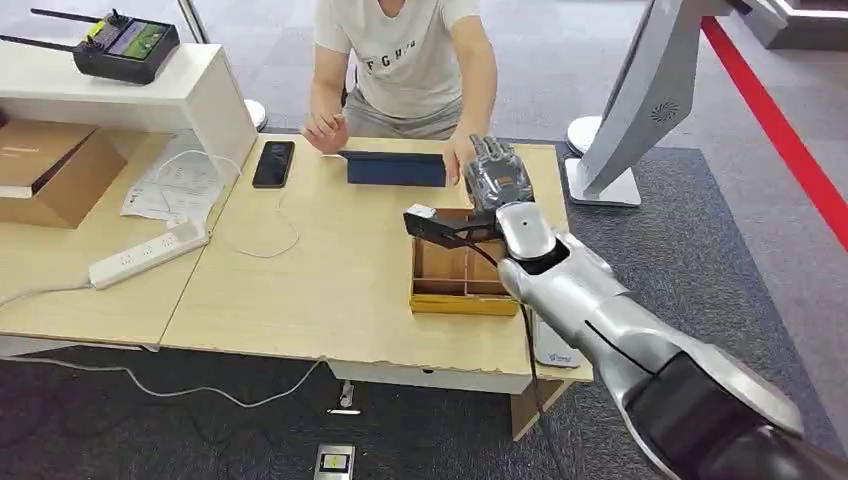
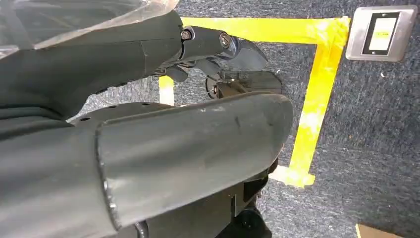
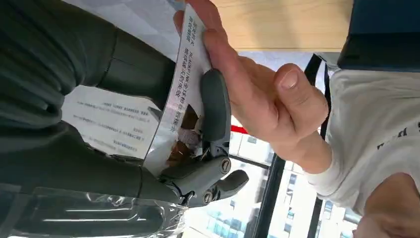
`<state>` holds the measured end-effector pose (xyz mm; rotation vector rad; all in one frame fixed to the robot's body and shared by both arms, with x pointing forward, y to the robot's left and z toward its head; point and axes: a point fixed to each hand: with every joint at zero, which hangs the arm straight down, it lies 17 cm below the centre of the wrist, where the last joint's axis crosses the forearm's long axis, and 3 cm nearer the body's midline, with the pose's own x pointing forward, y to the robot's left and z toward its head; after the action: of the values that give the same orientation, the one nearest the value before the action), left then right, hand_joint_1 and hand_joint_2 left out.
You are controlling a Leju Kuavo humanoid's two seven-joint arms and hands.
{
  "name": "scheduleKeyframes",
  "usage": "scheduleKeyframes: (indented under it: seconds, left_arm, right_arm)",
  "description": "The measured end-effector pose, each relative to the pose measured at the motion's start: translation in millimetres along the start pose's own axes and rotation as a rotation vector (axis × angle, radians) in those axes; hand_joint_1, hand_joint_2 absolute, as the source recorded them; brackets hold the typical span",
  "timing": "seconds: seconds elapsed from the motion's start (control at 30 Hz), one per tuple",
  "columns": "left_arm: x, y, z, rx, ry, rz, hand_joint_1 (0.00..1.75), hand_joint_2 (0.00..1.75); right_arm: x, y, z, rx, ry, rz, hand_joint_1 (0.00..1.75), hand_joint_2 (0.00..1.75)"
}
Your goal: Pass the card to the sensor for recognition and then transmit it.
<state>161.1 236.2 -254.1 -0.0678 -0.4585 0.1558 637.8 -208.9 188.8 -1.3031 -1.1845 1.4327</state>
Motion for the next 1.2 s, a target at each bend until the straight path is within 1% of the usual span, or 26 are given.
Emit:
scheduleKeyframes:
  seconds: [0.03, 0.07, 0.1, 0.13, 0.17, 0.2, 0.33, 0.43, 0.57, 0.67, 0.77, 0.83, 1.1, 1.2]
  left_arm:
    - [-0.1, 0.3, 0.0, 0.000, 0.000, 0.000, 0.00, 0.00]
    - [-0.3, 1.0, 0.0, 0.002, 0.000, 0.000, 0.00, 0.00]
    - [-0.5, 1.3, 0.0, 0.002, 0.002, -0.001, 0.00, 0.00]
    - [-1.1, 1.8, 0.0, 0.003, 0.004, -0.001, 0.00, 0.00]
    - [-1.6, 2.1, 0.1, 0.003, 0.006, -0.001, 0.00, 0.00]
    - [-2.5, 2.2, 0.2, 0.004, 0.010, -0.001, 0.00, 0.00]
    - [-5.3, 2.7, 0.4, 0.005, 0.021, -0.001, 0.00, 0.00]
    - [-5.5, 3.3, 0.5, 0.007, 0.021, 0.000, 0.00, 0.00]
    - [-3.6, 5.0, 0.2, 0.009, 0.014, 0.000, 0.00, 0.00]
    - [-2.1, 6.8, 0.0, 0.011, 0.009, -0.001, 0.00, 0.00]
    - [-2.3, 8.1, 0.2, 0.014, 0.007, 0.001, 0.00, 0.00]
    - [-2.8, 9.2, 0.5, 0.017, 0.003, 0.012, 0.00, 0.00]
    - [-10.4, 10.7, 2.5, 0.020, 0.008, 0.013, 0.00, 0.00]
    - [-14.8, 13.8, 2.6, 0.035, 0.027, 0.021, 0.00, 0.00]
  right_arm:
    - [-2.7, 1.4, 0.1, 0.003, 0.005, 0.002, 1.75, 1.75]
    - [-4.6, 2.3, 0.2, 0.005, 0.009, 0.004, 0.94, 1.75]
    - [-6.8, 3.3, 0.2, 0.007, 0.014, 0.005, 0.05, 1.75]
    - [-9.1, 4.4, 0.3, 0.009, 0.018, 0.007, 0.05, 1.75]
    - [-10.5, 5.5, 0.5, 0.011, 0.020, 0.008, 0.00, 1.75]
    - [-11.3, 6.7, 0.7, 0.014, 0.019, 0.009, 0.00, 0.00]
    - [-15.6, 15.2, 2.0, 0.047, 0.014, 0.024, 0.00, 0.00]
    - [-13.0, 14.1, 1.8, 0.041, -0.005, 0.035, 0.00, 0.00]
    - [-2.6, -6.1, -0.6, -0.069, -0.057, 0.049, 0.00, 0.00]
    - [5.3, -18.5, -0.9, -0.124, -0.090, 0.034, 0.00, 0.00]
    - [12.8, -39.6, 0.0, -0.218, -0.128, 0.048, 0.00, 0.00]
    - [15.6, -48.2, 1.4, -0.248, -0.148, 0.051, 0.00, 0.00]
    - [15.8, -57.6, 11.8, -0.281, -0.177, 0.026, 0.00, 0.00]
    - [9.6, -51.8, 17.4, -0.248, -0.159, 0.018, 0.00, 0.00]
